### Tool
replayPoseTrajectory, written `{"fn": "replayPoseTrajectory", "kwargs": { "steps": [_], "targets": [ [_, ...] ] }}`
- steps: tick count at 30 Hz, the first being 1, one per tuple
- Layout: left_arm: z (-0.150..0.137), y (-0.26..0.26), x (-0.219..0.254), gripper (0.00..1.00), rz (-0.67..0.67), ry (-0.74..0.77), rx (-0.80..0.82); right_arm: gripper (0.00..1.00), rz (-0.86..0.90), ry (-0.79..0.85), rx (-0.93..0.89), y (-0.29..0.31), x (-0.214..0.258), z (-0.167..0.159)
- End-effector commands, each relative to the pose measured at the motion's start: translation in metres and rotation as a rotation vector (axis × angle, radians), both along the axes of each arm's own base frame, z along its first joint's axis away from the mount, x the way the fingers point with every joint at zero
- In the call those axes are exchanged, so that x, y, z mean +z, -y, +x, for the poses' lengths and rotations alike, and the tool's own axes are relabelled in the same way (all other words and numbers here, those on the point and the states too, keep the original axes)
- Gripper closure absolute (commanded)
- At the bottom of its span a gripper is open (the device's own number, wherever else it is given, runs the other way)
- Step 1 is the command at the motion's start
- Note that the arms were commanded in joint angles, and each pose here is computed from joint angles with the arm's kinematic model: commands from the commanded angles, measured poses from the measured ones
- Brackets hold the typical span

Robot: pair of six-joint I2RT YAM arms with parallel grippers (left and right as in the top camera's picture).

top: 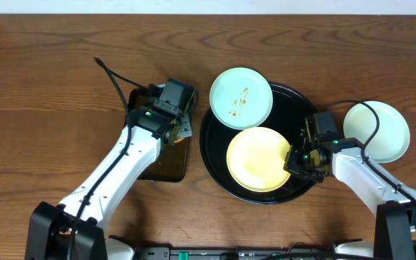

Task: Clean dirty plates on tray and stack at the side

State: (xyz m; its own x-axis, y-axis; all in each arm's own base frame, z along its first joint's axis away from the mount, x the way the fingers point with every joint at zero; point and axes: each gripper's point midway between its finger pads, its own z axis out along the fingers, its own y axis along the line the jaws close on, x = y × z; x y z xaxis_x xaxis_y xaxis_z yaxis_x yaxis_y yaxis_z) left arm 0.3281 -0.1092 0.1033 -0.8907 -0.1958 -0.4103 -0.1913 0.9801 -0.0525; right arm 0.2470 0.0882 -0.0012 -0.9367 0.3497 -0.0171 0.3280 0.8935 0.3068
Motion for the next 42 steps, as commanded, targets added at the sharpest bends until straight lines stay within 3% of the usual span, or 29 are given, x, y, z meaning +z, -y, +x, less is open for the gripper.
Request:
{"fn": "replayPoseTrajectory", "kwargs": {
  "steps": [1,7,27,34,42],
  "targets": [
    [0.000,-0.005,-0.002,0.92,0.029,0.000,-0.002,0.99,0.076,-0.035,0.023,-0.016,-0.009,-0.011],
    [0.000,-0.006,-0.002,0.92,0.030,-0.001,-0.002,0.99,0.194,0.020,0.090,-0.036,0.001,-0.003],
    [0.000,-0.006,-0.002,0.92,0.030,-0.001,-0.002,0.99,0.347,0.192,0.336,-0.065,0.023,0.009],
    [0.000,-0.006,-0.002,0.92,0.030,-0.001,-0.002,0.99,0.168,0.273,0.307,-0.042,0.019,0.035],
    [0.000,-0.005,-0.002,0.92,0.029,0.000,-0.002,0.99,-0.086,0.406,0.317,-0.008,0.060,0.065]
  ]
}}
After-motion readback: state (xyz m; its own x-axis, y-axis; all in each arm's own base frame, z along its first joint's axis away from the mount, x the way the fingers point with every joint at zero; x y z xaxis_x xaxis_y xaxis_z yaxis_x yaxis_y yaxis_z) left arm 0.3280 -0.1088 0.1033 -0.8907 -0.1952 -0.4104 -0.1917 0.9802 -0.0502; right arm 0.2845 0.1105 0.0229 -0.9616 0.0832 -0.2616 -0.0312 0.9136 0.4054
